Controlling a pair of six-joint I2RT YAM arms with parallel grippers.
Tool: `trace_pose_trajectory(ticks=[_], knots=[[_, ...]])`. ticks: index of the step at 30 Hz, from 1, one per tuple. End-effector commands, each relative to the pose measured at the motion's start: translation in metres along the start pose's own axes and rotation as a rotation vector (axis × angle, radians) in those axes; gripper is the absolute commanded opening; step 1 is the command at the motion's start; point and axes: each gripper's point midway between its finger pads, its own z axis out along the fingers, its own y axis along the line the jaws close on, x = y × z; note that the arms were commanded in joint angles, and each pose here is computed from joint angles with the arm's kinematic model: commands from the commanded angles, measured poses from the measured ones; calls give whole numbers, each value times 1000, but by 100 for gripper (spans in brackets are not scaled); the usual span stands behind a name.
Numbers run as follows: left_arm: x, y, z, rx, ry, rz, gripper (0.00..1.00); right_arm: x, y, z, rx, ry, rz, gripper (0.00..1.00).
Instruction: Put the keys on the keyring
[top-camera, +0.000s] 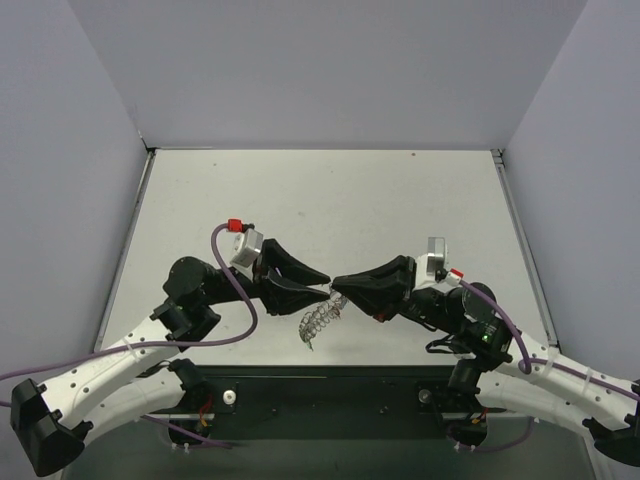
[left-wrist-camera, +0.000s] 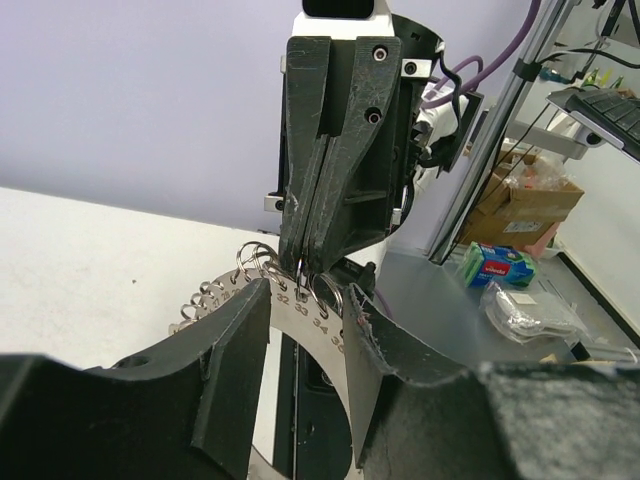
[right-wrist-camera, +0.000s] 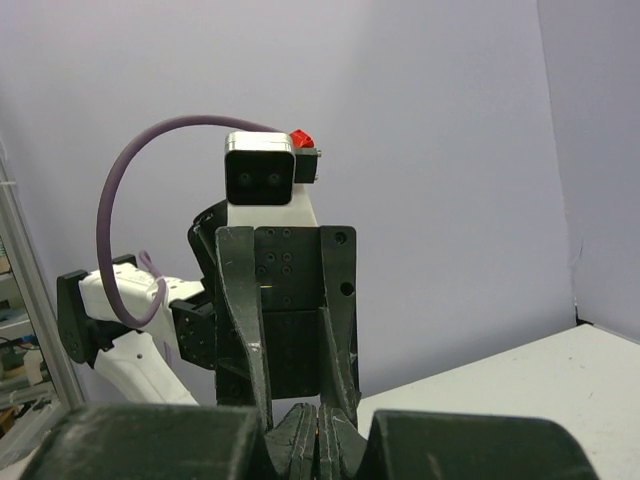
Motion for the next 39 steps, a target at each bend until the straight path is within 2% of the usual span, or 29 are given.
trace_pose_trajectory(ticks=[1,7,14,30,36,39], knots=[[-21,-11,0,32,-55,54,45,-65,21,-3,-74,-231,-45,0],[-25,-8,-1,17,-71,55,44,-68,24,-4,-85,-236,-45,0],[-26,-2,3,6,-70,44,38,-68,27,-2,-101,-231,-45,0],[-30,-17,7,103,-80,59,42,-66,26,0,-98,-229,-43,0],[-33,-15,6,86,-87,60,42,-62,26,2,-105,-219,-38,0],[-31,-12,9,83,-83,49,38,-62,26,3,-108,-217,-36,0]])
